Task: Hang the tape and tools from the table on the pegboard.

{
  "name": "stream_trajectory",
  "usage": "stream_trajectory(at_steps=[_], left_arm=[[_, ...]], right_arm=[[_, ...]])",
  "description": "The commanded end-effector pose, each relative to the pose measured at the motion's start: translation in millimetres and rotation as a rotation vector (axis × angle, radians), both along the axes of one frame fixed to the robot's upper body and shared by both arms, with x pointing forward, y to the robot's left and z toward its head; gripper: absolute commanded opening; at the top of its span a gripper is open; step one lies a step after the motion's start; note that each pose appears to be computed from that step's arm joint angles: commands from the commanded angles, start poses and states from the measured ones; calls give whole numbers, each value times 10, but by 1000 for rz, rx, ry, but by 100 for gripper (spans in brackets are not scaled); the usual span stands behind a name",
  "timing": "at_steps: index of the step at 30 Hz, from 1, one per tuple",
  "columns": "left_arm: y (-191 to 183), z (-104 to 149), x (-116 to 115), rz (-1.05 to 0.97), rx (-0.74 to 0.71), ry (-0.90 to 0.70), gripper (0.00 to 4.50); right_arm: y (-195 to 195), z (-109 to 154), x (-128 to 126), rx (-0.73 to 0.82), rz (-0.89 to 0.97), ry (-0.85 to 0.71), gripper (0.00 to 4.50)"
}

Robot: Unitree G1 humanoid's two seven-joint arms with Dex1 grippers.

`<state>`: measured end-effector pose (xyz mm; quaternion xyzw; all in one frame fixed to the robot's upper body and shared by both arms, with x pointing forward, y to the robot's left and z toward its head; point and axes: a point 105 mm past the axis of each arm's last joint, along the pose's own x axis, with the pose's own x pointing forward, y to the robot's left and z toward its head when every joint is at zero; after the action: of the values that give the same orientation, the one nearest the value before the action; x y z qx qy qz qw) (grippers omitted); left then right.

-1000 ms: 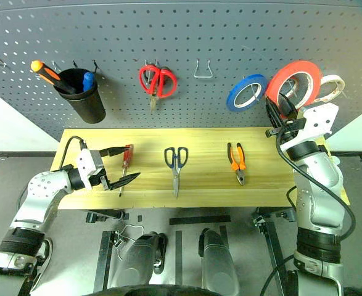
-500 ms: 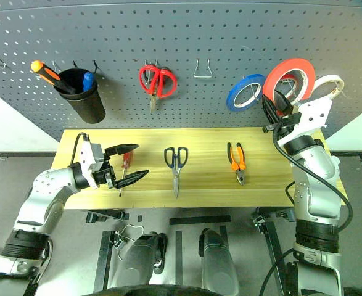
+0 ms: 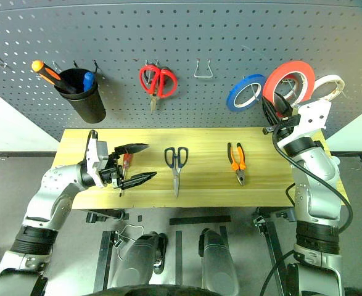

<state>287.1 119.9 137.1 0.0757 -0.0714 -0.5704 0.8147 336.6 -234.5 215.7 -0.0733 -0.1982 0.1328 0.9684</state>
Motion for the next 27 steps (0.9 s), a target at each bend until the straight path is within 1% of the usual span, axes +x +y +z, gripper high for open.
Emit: stream_trajectory(at_steps=[1,5,9,15,17,22,27], left_arm=[[-22,20,-22,-22,-1,-15,450],[-5,-10,-41,-23,7,-4,450],[30,-20,-36,-16,14,-3,450],[42,-38,-27,-15,23,-4,450],[38,-32,-22,-15,23,-5,450],[52,2,-4,-13,27,-19,450],[70,129,3,2,5,-51,450]], right_arm=[[-19,103,-38,-25,-14,-50,70],[-88,115,-21,-40,-51,-57,70],[-163,164,-82,-39,-84,-80,70],[-216,134,-48,-43,-104,-72,70],[-214,125,-12,-41,-104,-70,70],[-189,29,170,-24,-79,-46,70],[-245,-80,383,-8,-76,-13,70]])
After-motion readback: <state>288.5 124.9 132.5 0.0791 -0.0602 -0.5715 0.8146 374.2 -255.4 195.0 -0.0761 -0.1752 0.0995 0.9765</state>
